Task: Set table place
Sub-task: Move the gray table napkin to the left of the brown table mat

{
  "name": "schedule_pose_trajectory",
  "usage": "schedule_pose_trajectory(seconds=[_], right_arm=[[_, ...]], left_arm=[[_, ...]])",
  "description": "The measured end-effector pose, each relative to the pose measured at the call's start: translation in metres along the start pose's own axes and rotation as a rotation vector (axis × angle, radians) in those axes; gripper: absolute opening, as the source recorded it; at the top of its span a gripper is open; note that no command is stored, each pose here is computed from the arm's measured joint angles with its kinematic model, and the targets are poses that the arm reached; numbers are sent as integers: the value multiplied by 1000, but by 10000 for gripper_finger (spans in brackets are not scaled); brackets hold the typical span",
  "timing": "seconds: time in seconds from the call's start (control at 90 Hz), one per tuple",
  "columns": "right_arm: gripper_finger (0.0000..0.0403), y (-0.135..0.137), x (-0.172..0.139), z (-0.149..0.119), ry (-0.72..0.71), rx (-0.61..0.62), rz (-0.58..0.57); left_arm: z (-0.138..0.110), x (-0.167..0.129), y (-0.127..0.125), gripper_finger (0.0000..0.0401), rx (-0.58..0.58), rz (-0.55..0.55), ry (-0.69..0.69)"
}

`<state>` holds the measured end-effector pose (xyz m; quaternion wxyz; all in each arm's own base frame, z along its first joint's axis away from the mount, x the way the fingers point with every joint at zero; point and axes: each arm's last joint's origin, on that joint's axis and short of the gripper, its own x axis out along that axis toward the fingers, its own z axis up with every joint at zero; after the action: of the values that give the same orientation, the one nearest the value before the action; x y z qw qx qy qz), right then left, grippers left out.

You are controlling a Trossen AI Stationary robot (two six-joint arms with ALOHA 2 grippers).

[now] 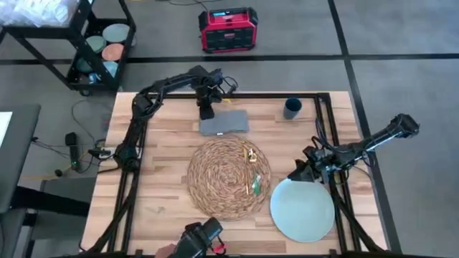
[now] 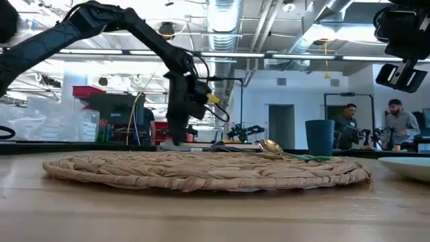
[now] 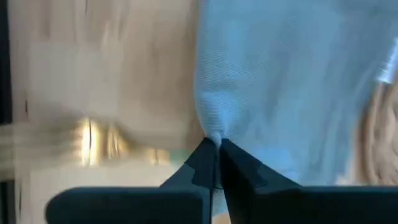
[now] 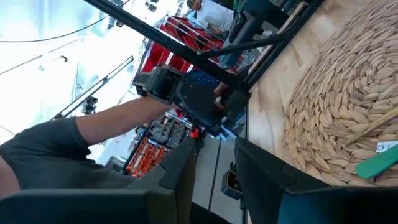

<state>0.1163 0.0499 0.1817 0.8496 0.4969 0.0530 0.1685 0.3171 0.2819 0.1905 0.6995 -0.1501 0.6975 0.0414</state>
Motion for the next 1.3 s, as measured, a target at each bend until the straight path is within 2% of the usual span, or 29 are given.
schedule_pose_trajectory(seconds=[0.233,0.344,0.456,0.667,0.867,1.122,1.3], right_arm=[[102,-1,0,-1,7,-1,-11],[102,-1,0,-1,8,-1,-11],[102,-1,0,-1,8,-1,-11],[102,-1,0,-1,10,-6,-14],[102,-1,0,-1,10,-27,-14],[102,-1,0,-1,10,-27,-13],[102,-1,0,-1,18,-27,-7]], left_arm=[[-28,-32,-7,0,-138,21,-45],[-56,-35,-8,0,-231,17,-44],[-90,-23,-17,0,-312,12,-37],[-159,1,-60,0,-433,-7,12],[-216,0,-105,0,-614,19,-98],[-256,12,-155,0,-830,-15,-210],[-262,20,-182,0,-853,-50,-203]])
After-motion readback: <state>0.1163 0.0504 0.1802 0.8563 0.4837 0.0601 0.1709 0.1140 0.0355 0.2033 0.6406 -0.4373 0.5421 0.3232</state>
